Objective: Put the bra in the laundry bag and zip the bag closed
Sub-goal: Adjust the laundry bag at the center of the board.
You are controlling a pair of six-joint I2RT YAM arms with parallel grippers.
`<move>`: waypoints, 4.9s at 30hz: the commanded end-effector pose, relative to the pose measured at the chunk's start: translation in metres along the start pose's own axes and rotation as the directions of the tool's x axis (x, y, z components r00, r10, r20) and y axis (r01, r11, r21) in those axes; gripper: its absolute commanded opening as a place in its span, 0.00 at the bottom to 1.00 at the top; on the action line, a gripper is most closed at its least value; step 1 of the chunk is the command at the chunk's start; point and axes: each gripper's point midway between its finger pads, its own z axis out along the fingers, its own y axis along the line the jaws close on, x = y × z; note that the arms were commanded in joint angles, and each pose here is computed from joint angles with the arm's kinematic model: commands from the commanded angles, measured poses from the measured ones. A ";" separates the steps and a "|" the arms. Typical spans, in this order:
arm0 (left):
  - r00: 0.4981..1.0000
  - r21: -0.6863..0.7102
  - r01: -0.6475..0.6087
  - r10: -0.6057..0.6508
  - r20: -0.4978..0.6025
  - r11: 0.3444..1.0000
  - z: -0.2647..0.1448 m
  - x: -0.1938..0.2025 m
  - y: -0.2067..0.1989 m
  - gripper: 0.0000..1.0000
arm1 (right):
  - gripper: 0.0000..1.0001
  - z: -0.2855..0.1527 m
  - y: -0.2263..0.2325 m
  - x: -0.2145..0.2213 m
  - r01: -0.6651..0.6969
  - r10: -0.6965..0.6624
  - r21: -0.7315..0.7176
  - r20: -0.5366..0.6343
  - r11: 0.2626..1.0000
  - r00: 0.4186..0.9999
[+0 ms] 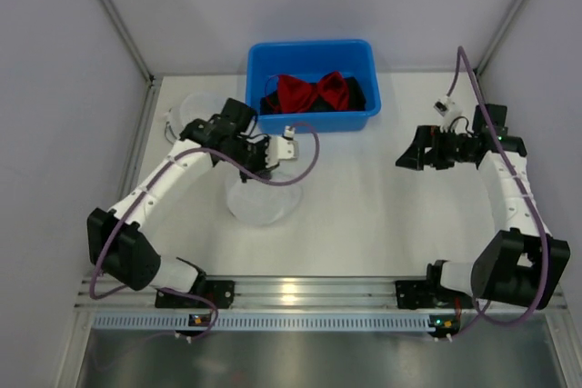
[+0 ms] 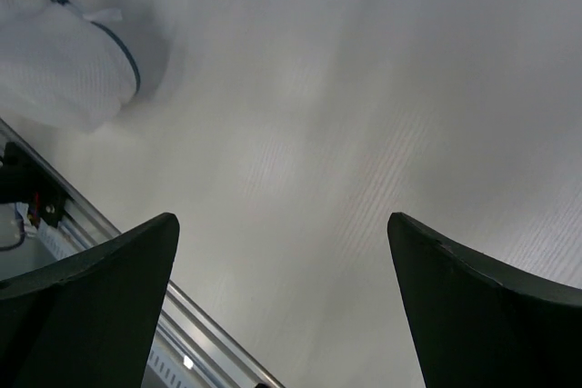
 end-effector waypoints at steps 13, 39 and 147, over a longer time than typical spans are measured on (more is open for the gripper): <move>0.739 -0.590 -0.521 0.671 0.049 0.617 0.077 -0.247 -0.020 0.00 | 0.99 -0.039 -0.044 -0.005 -0.181 0.183 -0.033 0.078 0.983 0.980; 0.512 -0.570 -0.717 0.858 -0.040 0.401 0.143 -0.129 -0.170 0.29 | 0.99 -0.018 -0.038 0.025 -0.186 0.186 -0.102 -0.014 0.977 0.982; 0.480 0.158 0.800 -0.775 0.411 0.579 0.106 -0.124 -0.011 0.72 | 0.57 0.031 -0.030 -0.044 0.099 -0.103 0.113 0.029 0.989 0.994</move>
